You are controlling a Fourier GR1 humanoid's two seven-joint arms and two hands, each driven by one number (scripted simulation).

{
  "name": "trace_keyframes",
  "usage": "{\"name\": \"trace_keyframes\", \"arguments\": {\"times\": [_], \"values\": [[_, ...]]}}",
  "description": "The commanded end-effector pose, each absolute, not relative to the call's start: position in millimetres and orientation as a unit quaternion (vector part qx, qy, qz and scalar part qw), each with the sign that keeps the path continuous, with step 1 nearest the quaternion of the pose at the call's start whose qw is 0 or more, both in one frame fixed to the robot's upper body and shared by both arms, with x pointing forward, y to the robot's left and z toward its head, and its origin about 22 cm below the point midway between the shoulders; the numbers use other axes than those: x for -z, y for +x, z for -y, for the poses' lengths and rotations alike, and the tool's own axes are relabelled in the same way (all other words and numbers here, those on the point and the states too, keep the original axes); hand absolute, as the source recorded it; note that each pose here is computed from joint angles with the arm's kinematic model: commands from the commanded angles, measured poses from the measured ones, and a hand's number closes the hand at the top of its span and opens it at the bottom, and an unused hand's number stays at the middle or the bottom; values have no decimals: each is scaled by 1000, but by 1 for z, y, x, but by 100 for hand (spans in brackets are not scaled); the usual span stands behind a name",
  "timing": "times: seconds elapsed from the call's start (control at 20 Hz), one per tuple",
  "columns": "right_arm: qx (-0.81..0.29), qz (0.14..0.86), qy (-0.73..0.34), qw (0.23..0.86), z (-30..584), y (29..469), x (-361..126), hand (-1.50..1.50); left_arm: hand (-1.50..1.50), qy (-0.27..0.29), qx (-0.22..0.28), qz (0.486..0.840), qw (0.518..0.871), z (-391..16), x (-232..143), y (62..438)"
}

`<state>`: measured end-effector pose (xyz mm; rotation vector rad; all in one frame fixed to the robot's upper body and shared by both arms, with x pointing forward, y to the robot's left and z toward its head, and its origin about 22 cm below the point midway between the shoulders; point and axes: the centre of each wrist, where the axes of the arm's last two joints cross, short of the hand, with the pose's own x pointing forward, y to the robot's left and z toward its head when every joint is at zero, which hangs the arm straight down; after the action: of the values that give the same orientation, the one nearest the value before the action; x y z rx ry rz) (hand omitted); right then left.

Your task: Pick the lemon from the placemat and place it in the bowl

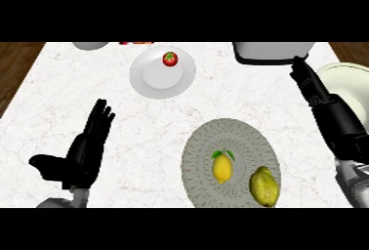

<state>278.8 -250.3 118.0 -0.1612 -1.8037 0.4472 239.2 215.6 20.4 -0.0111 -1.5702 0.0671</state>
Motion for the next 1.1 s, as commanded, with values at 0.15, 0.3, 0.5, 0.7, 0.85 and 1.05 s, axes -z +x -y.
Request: {"name": "trace_keyframes", "arguments": {"times": [0.15,0.3,0.5,0.7,0.85,1.05], "values": [[-196,825,-118,518,216,262,-153,150,0,117,6,720,685,-266,-42,265],[-369,655,-340,564,293,266,-123,150,0,139,10,714,687,-284,-42,260],[-194,641,-402,625,274,231,-77,-150,0,179,-1,694,697,-312,-40,253],[-224,657,-390,605,221,172,-48,-150,0,178,6,691,700,-317,-45,256],[-215,650,-404,607,197,143,-59,-150,0,174,8,693,699,-311,-50,259],[-180,607,-460,622,181,117,-74,-150,0,172,13,697,696,-322,-52,261]]}}
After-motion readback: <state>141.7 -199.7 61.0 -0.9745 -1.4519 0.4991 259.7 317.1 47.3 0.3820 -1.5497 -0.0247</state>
